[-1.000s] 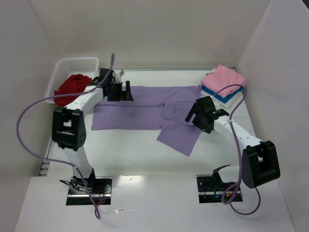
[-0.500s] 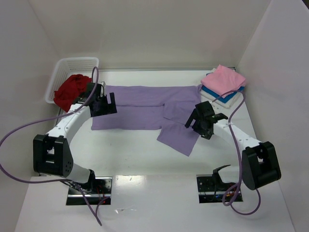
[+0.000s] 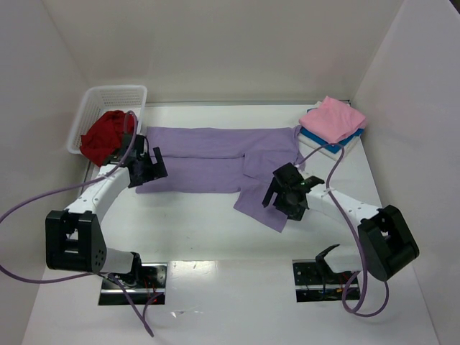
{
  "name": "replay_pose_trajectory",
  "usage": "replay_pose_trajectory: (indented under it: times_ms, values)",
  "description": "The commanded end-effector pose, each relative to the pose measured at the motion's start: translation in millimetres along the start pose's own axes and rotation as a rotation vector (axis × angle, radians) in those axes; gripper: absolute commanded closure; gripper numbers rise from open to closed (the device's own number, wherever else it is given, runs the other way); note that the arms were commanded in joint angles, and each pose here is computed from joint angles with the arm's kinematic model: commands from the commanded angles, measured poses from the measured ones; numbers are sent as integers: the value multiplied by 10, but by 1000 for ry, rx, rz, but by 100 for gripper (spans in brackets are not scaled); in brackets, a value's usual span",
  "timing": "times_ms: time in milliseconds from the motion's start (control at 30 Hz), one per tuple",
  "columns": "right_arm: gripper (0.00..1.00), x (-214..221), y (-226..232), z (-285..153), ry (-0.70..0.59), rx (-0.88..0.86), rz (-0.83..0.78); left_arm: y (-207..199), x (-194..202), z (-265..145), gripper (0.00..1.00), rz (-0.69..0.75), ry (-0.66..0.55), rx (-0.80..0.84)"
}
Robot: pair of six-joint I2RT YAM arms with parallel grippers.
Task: Fold and stack the t-shirts
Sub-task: Grap the side of the flattened tshirt closest away from the robot with both arms
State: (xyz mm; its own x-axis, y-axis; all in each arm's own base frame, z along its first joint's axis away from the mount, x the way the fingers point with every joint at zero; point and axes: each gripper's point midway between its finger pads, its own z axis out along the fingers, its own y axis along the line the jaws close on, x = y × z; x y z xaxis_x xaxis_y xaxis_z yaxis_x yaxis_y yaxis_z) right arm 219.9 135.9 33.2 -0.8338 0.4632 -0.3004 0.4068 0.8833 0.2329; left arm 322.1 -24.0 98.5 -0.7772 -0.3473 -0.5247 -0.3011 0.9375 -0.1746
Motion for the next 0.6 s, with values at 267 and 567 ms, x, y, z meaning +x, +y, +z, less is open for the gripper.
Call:
replay_pose_trajectory:
  times_ms: [267, 567]
  values:
    - [0, 25, -313, 17, -74, 162, 117, 20, -145, -62, 0, -58, -55, 33]
    - [27, 1, -285, 143, -57, 212, 97, 75, -206, -85, 0, -60, -67, 54]
